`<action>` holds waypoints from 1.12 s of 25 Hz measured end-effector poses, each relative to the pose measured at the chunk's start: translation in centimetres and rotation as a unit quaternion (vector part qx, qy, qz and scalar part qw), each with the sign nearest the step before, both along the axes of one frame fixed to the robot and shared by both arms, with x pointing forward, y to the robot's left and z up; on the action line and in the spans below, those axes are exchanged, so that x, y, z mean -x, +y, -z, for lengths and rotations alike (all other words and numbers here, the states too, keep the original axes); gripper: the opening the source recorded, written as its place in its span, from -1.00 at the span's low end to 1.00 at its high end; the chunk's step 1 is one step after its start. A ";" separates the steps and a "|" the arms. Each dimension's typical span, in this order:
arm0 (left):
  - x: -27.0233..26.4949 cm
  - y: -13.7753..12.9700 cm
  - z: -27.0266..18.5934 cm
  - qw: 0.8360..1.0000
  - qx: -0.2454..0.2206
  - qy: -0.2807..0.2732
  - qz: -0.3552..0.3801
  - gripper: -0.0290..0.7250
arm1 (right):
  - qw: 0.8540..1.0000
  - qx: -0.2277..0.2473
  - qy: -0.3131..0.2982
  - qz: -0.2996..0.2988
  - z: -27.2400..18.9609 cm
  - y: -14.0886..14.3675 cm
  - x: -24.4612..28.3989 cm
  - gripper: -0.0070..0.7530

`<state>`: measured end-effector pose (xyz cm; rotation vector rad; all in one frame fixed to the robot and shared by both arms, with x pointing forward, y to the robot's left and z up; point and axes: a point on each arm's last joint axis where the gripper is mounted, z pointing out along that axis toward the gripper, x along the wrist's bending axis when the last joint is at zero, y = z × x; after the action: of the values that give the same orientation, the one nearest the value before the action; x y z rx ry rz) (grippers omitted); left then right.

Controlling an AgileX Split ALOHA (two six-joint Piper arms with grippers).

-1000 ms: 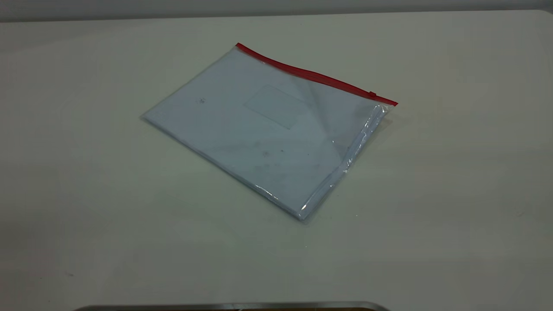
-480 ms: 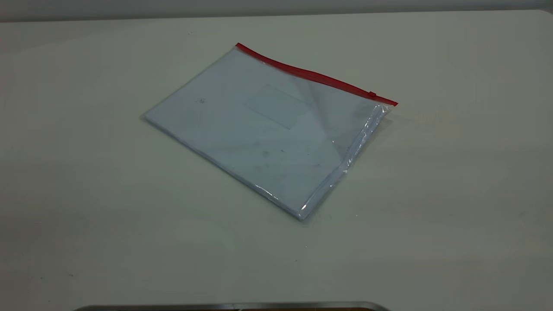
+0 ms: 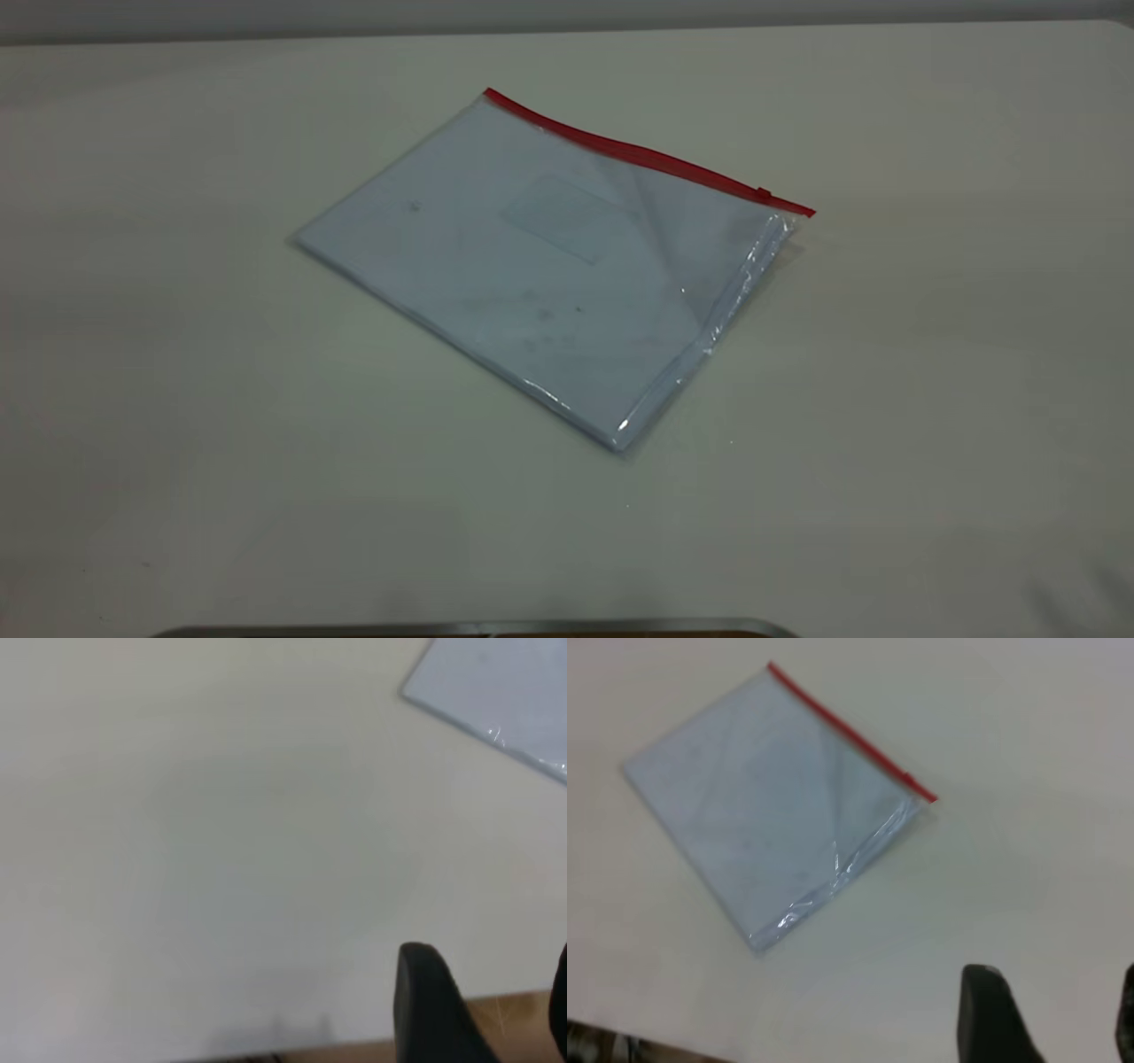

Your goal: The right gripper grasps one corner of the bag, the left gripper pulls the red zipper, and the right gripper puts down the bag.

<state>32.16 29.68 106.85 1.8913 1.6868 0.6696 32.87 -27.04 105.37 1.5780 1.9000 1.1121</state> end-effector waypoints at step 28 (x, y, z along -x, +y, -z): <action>-21.1 -2.1 5.0 0.989 0.077 0.068 0.104 0.44 | 0.946 -0.226 0.231 -0.027 26.9 -0.4 -27.7 0.25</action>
<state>53.24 27.57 101.87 2.0023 1.5448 0.3262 60.54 -27.39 78.45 2.2120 2.0821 1.3676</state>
